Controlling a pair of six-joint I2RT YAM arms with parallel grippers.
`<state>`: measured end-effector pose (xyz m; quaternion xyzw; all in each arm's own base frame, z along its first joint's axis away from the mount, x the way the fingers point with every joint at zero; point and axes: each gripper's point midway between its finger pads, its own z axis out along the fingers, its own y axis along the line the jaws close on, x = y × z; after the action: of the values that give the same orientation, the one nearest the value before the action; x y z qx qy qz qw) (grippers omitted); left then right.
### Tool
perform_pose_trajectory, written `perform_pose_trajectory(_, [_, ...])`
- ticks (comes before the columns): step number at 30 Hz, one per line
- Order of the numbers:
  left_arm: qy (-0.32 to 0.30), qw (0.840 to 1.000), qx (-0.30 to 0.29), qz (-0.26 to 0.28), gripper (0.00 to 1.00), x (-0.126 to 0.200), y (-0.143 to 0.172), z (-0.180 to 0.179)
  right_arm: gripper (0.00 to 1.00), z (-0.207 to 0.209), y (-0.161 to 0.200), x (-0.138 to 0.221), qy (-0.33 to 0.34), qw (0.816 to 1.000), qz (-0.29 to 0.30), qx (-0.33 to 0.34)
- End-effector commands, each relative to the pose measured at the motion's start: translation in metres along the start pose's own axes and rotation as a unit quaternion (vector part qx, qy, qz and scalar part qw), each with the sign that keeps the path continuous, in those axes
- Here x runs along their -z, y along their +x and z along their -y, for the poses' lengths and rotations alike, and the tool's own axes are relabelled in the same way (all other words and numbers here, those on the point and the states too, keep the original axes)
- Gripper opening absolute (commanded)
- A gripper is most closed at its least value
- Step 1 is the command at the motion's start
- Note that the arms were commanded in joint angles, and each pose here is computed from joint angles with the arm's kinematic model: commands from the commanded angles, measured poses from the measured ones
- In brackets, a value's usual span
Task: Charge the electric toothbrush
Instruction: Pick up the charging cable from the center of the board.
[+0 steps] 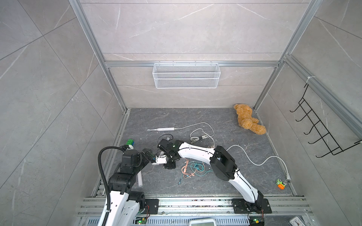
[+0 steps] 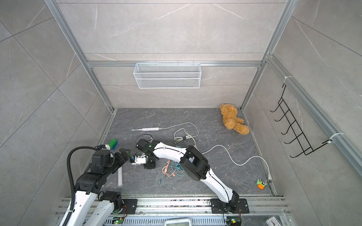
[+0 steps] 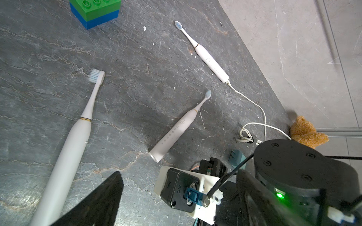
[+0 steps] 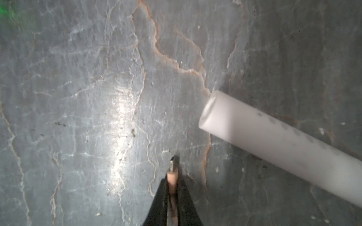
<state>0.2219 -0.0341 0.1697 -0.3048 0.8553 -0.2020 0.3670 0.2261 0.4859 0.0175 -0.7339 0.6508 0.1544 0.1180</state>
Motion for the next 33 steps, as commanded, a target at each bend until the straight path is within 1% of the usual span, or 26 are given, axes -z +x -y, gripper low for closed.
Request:
perform_pose_trajectory(1, [0.014,1.0,-0.011,0.006,0.92,-0.001,-0.004,0.006,0.14,-0.017,0.048,-0.023,-0.024,0.996,-0.081,-0.032])
perform_pose_trajectory(3, [0.016,1.0,-0.01,0.006,0.92,-0.001,-0.004,0.007,0.15,-0.017,0.054,-0.026,-0.021,0.995,-0.089,-0.035])
perform_pose_trajectory(4, [0.016,1.0,-0.01,0.006,0.92,-0.001,-0.004,0.007,0.12,-0.016,0.055,-0.027,-0.018,0.995,-0.091,-0.035])
perform_pose_trajectory(6, [0.016,1.0,-0.011,0.004,0.92,-0.002,-0.004,0.007,0.01,-0.014,0.056,-0.027,-0.01,0.995,-0.088,-0.039])
perform_pose_trajectory(9, [0.015,1.0,-0.009,-0.002,0.92,-0.005,-0.002,0.008,0.0,-0.012,0.049,-0.016,-0.006,0.996,-0.064,-0.053])
perform_pose_trajectory(11, [0.008,1.0,-0.006,-0.008,0.92,-0.008,-0.001,0.006,0.0,-0.007,0.039,-0.001,0.001,0.997,-0.031,-0.075])
perform_pose_trajectory(13, [0.001,1.0,-0.006,-0.016,0.93,-0.011,0.0,0.006,0.0,-0.002,0.024,0.023,0.012,0.995,0.025,-0.095])
perform_pose_trajectory(15, [-0.007,0.999,-0.011,-0.029,0.93,-0.015,0.001,0.006,0.0,0.002,0.012,0.046,0.022,0.99,0.077,-0.114])
perform_pose_trajectory(17, [-0.02,0.998,-0.016,-0.055,0.94,-0.023,0.005,0.007,0.0,0.004,0.002,0.07,0.032,0.983,0.122,-0.132])
perform_pose_trajectory(20, [-0.03,0.992,-0.023,-0.122,0.95,-0.041,0.019,0.011,0.0,0.004,-0.011,0.109,0.049,0.966,0.202,-0.154])
perform_pose_trajectory(22, [-0.04,0.985,-0.03,-0.165,0.95,-0.053,0.027,0.013,0.0,0.003,-0.018,0.138,0.06,0.946,0.265,-0.174])
perform_pose_trajectory(25, [-0.058,0.977,-0.047,-0.199,0.97,-0.066,0.028,0.015,0.0,-0.006,-0.023,0.176,0.066,0.919,0.336,-0.194])
perform_pose_trajectory(29, [-0.074,0.965,-0.073,-0.241,0.99,-0.083,0.027,0.023,0.0,-0.024,-0.019,0.209,0.055,0.893,0.387,-0.224])
perform_pose_trajectory(31, [-0.088,0.957,-0.094,-0.258,0.99,-0.092,0.028,0.024,0.0,-0.032,-0.013,0.22,0.051,0.881,0.405,-0.241])
perform_pose_trajectory(33, [-0.102,0.949,-0.109,-0.279,0.99,-0.098,0.032,0.024,0.0,-0.041,-0.006,0.228,0.047,0.873,0.416,-0.252])
